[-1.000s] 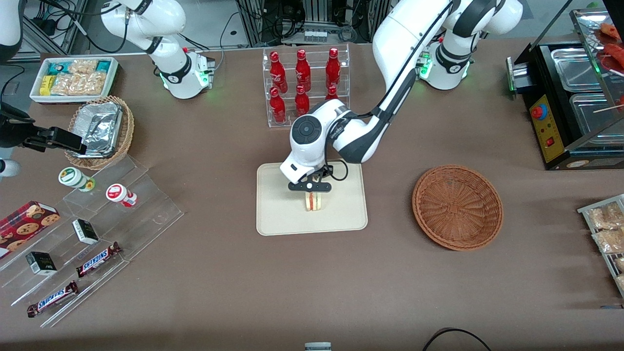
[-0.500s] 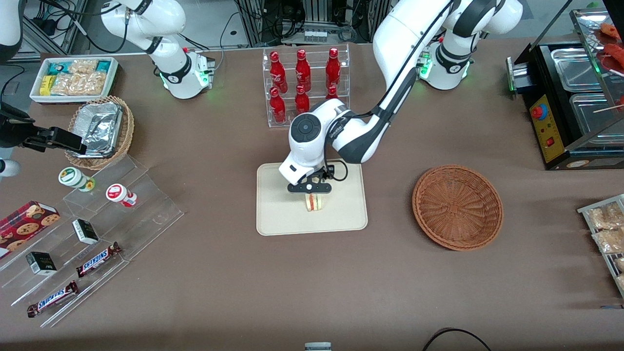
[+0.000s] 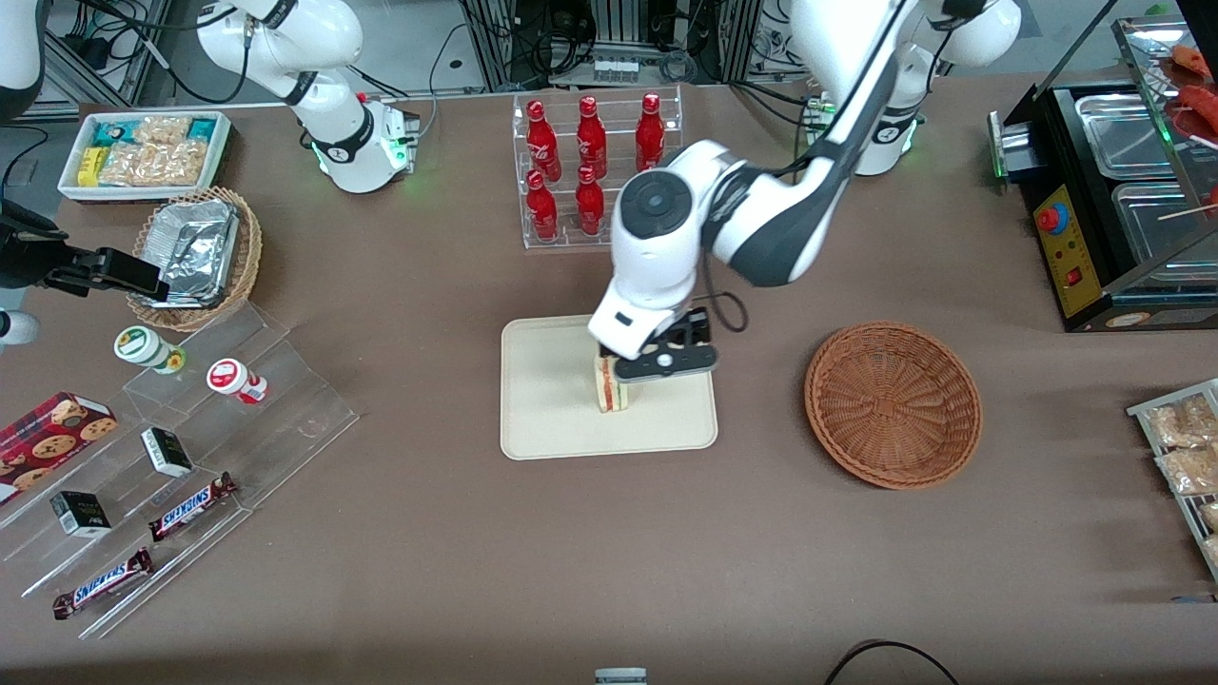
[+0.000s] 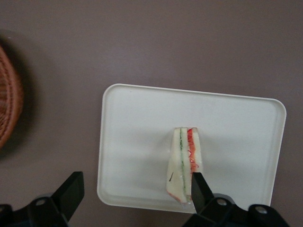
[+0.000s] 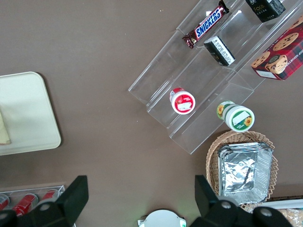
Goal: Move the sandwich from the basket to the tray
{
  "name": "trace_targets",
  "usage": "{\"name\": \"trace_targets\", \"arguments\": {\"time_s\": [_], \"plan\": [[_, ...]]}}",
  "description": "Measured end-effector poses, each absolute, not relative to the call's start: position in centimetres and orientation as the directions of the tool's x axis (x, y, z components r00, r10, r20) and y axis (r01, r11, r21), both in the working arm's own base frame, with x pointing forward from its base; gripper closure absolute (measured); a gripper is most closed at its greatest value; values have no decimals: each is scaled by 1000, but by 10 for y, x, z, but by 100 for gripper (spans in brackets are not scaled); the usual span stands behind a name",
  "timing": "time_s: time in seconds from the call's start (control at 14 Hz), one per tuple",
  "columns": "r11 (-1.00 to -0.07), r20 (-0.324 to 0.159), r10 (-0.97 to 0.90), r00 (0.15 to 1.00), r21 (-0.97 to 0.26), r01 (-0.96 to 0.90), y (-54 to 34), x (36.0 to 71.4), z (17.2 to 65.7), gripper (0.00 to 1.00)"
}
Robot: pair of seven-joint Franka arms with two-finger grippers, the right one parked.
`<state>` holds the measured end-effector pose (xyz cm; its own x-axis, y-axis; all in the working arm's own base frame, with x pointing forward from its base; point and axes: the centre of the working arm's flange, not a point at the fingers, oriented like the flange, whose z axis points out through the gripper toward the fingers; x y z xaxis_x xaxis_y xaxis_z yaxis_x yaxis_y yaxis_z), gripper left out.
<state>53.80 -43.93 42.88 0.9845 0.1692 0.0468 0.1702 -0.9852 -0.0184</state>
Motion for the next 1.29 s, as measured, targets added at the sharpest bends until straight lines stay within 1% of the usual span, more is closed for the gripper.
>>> {"name": "trace_targets", "arguments": {"time_s": [0.14, 0.36, 0.5, 0.71, 1.14, 1.29], "plan": [[-982, 48, 188, 981, -20, 190, -402, 551, 463, 0], [-989, 3, 133, 991, -61, 133, -335, 563, 502, 0], [-992, -8, 106, 994, -65, 105, -294, 569, 520, 0], [-996, -44, 42, 998, -75, 39, -235, 569, 535, 0], [-997, -39, -55, 998, -52, -57, -124, 563, 574, 0], [-995, -46, -91, 995, -43, -93, -93, 562, 583, 0]]}}
